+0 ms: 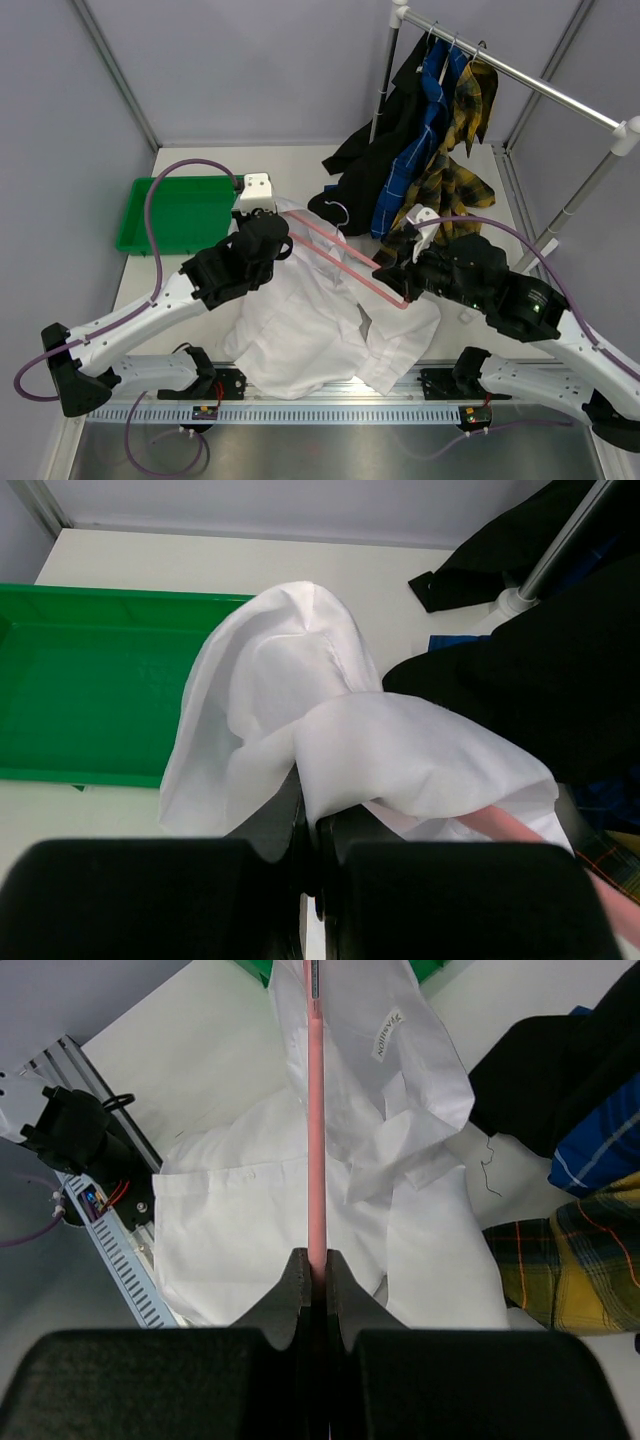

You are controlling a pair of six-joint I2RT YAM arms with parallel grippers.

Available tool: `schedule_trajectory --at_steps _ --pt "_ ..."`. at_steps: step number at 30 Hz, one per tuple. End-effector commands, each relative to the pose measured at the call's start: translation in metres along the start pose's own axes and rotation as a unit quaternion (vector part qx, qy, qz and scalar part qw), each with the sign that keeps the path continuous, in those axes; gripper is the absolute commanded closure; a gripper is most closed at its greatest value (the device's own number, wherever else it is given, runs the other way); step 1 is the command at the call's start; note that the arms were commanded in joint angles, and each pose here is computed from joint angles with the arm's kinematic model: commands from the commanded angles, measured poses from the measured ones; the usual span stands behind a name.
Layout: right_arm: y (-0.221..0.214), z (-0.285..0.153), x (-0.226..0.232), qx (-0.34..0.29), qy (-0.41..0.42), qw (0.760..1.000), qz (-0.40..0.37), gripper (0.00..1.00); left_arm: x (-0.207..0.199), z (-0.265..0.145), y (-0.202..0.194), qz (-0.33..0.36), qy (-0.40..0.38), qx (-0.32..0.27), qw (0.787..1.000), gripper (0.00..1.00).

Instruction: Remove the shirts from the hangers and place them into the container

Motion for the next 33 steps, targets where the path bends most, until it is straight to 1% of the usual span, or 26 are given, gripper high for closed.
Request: schedule_trajectory --at_steps 1,8,15,20,21,22,23,24,27,29,33 --pt "0.002 -0.027 -0.004 -0.018 -0.008 1.000 0.004 1.00 0.011 -0.001 0.025 -0.049 0.028 -0.031 0.998 1.00" --pt "-0.004 -0.059 -0.018 -0.020 -0.049 0.999 0.006 1.00 0.002 0.002 0.017 -0.047 0.011 -0.019 0.999 1.00" --pt "-0.007 -0.082 -0.022 -0.023 -0.058 0.998 0.006 1.00 -0.003 0.005 0.010 -0.040 0.007 -0.011 0.999 1.00" --pt "-0.003 -0.101 -0.029 -0.046 -0.078 0.996 0.011 1.00 -0.015 0.005 0.001 -0.034 -0.026 0.001 0.999 1.00" --pt "-0.003 -0.104 -0.029 -0.049 -0.080 0.996 0.011 1.00 -0.017 0.005 -0.004 -0.029 -0.034 0.008 0.999 0.96" --pt "0.000 -0.109 -0.031 -0.055 -0.085 0.995 0.009 1.00 -0.023 0.004 -0.007 -0.033 -0.053 0.016 0.998 0.81" --pt "0.001 -0.111 -0.032 -0.055 -0.089 0.994 0.008 1.00 -0.026 0.004 -0.011 -0.032 -0.061 0.024 0.997 0.81" --pt "0.002 -0.113 -0.032 -0.057 -0.092 0.994 0.008 1.00 -0.029 0.003 -0.015 -0.029 -0.068 0.032 0.997 0.70" --pt "0.013 -0.124 -0.033 -0.080 -0.100 0.992 0.010 1.00 -0.035 0.002 -0.028 -0.027 -0.086 0.054 0.994 0.61" --pt "0.023 -0.132 -0.031 -0.109 -0.097 0.989 0.011 1.00 -0.037 0.002 -0.037 -0.026 -0.092 0.065 0.993 0.54" --pt "0.036 -0.143 -0.033 -0.147 -0.106 0.983 0.015 1.00 -0.040 0.001 -0.048 -0.022 -0.102 0.078 0.992 0.46"
Point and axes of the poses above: each gripper's point midway between its finger pads, its own z axis out along the fingers, its own x axis along the line the jaws close on, y = z × x, the point moved 3 cm from there along -z, back along the fingers, and after that the axes turned 11 degrees about z, right-handed, at the moved point
